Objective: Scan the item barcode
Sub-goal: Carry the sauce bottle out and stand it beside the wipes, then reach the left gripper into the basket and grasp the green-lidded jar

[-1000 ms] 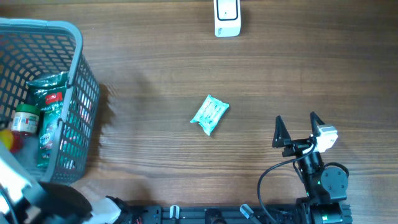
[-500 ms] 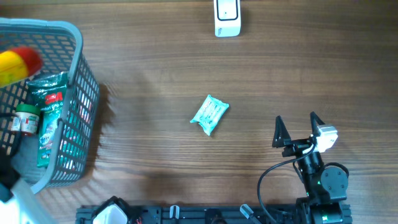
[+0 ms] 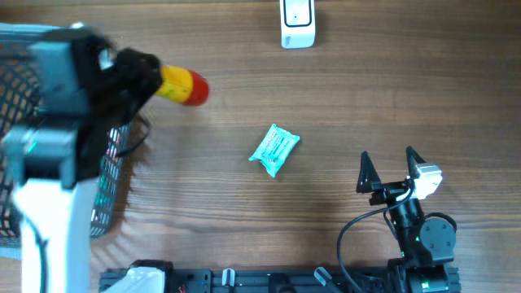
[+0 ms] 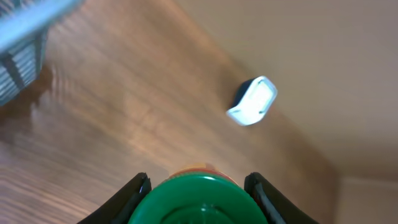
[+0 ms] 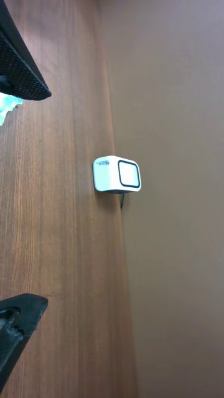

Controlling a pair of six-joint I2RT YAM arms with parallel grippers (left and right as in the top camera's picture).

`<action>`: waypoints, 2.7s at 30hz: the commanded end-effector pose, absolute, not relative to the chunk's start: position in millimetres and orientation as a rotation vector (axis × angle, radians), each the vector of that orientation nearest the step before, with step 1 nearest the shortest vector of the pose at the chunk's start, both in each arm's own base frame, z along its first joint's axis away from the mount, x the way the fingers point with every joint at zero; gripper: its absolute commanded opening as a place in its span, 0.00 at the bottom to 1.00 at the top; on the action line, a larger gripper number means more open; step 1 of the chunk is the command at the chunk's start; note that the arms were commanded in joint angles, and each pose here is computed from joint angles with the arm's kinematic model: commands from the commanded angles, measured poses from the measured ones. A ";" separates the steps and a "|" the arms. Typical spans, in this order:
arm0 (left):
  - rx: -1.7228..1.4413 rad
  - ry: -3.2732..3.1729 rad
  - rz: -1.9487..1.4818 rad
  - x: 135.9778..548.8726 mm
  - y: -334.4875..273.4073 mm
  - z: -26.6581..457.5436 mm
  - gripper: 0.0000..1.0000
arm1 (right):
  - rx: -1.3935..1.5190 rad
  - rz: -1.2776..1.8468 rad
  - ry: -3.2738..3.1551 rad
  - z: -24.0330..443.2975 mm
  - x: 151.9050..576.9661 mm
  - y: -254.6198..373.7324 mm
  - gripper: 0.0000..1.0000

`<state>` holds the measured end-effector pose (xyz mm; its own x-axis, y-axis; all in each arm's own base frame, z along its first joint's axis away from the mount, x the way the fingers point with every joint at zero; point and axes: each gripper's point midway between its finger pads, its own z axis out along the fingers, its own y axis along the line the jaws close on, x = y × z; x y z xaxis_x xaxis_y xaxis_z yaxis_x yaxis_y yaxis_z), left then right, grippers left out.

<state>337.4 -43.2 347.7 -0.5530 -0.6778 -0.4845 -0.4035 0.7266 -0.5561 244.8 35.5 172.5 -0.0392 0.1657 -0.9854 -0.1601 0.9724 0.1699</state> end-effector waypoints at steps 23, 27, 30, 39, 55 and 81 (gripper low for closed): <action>-0.836 2.424 0.153 409.2 -156.8 149.0 0.41 | -0.007 0.254 1.584 173.1 244.5 37.2 1.00; -0.813 2.313 0.253 403.9 -167.3 142.0 0.41 | -0.007 0.254 1.584 173.1 244.5 37.2 1.00; -0.814 2.259 0.309 397.3 -169.4 134.6 0.42 | -0.007 0.254 1.584 173.1 244.5 37.2 1.00; -0.900 2.290 0.298 378.3 -168.4 93.5 0.47 | -0.007 0.254 1.584 173.1 244.5 37.2 1.00; -0.725 2.329 0.127 378.5 -181.8 151.9 0.96 | -0.016 0.263 1.585 173.1 244.1 39.9 1.00; -1.469 1.611 0.343 219.2 167.7 364.5 1.00 | -0.015 0.263 1.585 173.1 244.1 39.9 1.00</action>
<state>217.0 143.4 388.3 0.1249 -0.6089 -0.7834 -0.8478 0.3446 -0.4030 243.8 41.8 172.5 -0.0435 0.1647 -0.9854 -0.1853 0.9679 0.1699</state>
